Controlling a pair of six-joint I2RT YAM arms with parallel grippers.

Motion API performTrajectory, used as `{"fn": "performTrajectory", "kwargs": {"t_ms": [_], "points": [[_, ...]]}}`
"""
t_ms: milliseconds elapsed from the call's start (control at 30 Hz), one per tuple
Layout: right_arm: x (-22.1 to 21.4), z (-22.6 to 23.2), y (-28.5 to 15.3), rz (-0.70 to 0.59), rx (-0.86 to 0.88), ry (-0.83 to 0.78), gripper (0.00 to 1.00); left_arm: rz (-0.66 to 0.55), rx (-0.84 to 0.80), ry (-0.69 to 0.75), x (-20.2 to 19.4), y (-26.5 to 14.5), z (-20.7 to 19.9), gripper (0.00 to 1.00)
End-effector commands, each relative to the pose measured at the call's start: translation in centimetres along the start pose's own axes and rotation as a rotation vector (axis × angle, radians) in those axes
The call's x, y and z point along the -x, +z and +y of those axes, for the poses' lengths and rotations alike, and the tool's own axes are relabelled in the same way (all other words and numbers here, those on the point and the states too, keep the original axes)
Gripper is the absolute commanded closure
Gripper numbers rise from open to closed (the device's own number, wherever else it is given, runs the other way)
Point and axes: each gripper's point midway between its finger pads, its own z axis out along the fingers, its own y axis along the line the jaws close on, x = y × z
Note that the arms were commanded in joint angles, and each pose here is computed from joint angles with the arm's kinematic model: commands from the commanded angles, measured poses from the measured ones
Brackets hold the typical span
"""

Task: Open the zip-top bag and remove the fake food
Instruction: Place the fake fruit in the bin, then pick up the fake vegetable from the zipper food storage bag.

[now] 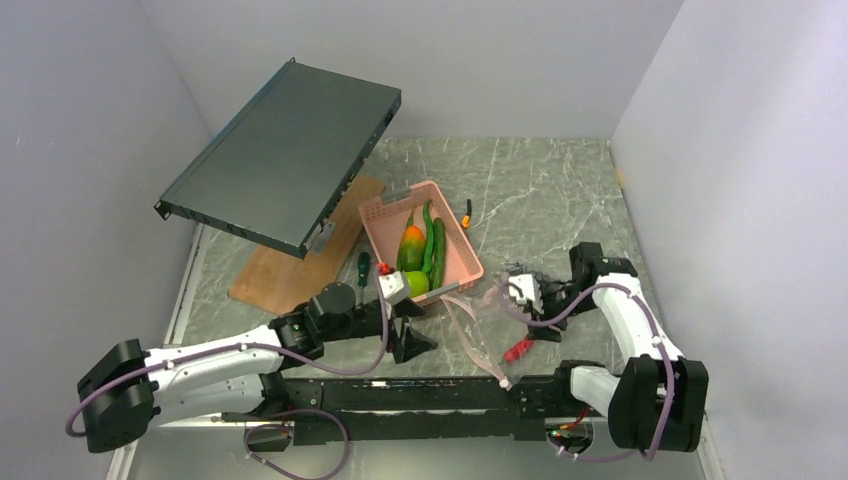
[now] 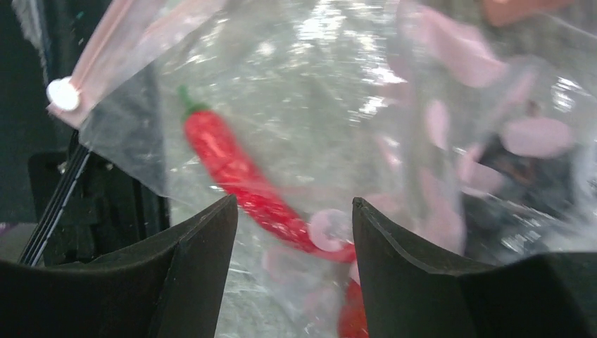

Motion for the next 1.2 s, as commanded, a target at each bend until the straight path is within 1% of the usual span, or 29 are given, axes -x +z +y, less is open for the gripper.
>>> {"fn": "performTrajectory", "kwargs": {"t_ms": [0, 100, 267, 400, 467, 567, 600, 767, 867, 900, 1067, 1167], "points": [[-0.6, 2.3, 1.5, 0.001, 0.08, -0.235, 0.38, -0.11, -0.01, 0.072, 1.5, 1.7, -1.7, 0.13], [-1.3, 1.8, 2.3, 0.038, 0.059, -0.288, 0.39, -0.089, 0.015, 0.107, 0.3, 2.9, -1.9, 0.15], [-1.9, 2.3, 3.8, 0.104, 0.102, -0.347, 0.42, -0.047, 0.067, 0.16, -1.7, 4.2, -1.6, 0.17], [-3.3, 2.4, 4.9, 0.179, 0.14, -0.371, 0.49, -0.036, 0.082, 0.193, -2.8, 4.8, -1.4, 0.17], [-3.4, 2.3, 5.2, 0.187, 0.14, -0.374, 0.51, -0.036, 0.102, 0.206, -3.2, 5.0, -1.1, 0.18], [-3.1, 2.3, 5.5, 0.17, 0.134, -0.38, 0.58, -0.039, 0.136, 0.268, -4.1, 5.3, -0.8, 0.19], [-3.0, 2.2, 5.6, 0.163, 0.127, -0.386, 0.6, -0.048, 0.137, 0.299, -4.3, 5.3, -0.8, 0.21], [-1.8, 2.1, 5.6, 0.111, 0.102, -0.396, 0.72, -0.149, 0.107, 0.465, -3.7, 5.9, -1.9, 0.23], [-1.0, 1.8, 5.5, 0.08, 0.075, -0.4, 0.79, -0.165, 0.112, 0.535, -3.5, 6.8, -2.0, 0.23], [-0.8, 1.8, 5.5, 0.071, 0.069, -0.399, 0.81, -0.167, 0.121, 0.552, -3.5, 7.2, -1.9, 0.25], [0.1, 2.0, 5.4, 0.028, 0.057, -0.399, 0.85, -0.214, 0.132, 0.618, -2.7, 8.2, -1.9, 0.34], [0.7, 2.1, 5.3, -0.001, 0.06, -0.399, 0.87, -0.208, 0.123, 0.64, -2.7, 8.9, -2.0, 0.35]]}}
